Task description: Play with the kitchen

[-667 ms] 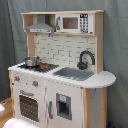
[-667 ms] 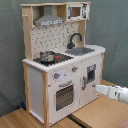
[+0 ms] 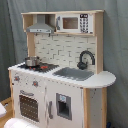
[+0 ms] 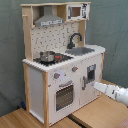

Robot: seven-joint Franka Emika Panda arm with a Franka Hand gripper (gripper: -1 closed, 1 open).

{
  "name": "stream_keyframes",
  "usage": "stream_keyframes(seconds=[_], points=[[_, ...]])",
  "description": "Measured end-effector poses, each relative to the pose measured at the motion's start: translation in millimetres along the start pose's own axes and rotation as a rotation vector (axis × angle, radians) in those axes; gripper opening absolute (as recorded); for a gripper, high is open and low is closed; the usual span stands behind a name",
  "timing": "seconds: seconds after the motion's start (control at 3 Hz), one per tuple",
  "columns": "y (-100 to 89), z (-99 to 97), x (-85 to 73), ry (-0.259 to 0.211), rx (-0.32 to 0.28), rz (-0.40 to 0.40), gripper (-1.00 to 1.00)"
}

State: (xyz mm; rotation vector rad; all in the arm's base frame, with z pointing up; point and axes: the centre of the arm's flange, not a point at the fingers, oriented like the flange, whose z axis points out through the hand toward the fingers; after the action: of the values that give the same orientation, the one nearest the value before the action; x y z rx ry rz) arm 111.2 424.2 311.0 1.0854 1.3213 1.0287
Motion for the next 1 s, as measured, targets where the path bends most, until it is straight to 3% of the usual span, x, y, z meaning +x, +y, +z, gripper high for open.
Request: stream_keyframes(seconds=[1.0], points=[[2.4, 29.8, 11.3, 0.033, 0.009, 0.326, 1.0]])
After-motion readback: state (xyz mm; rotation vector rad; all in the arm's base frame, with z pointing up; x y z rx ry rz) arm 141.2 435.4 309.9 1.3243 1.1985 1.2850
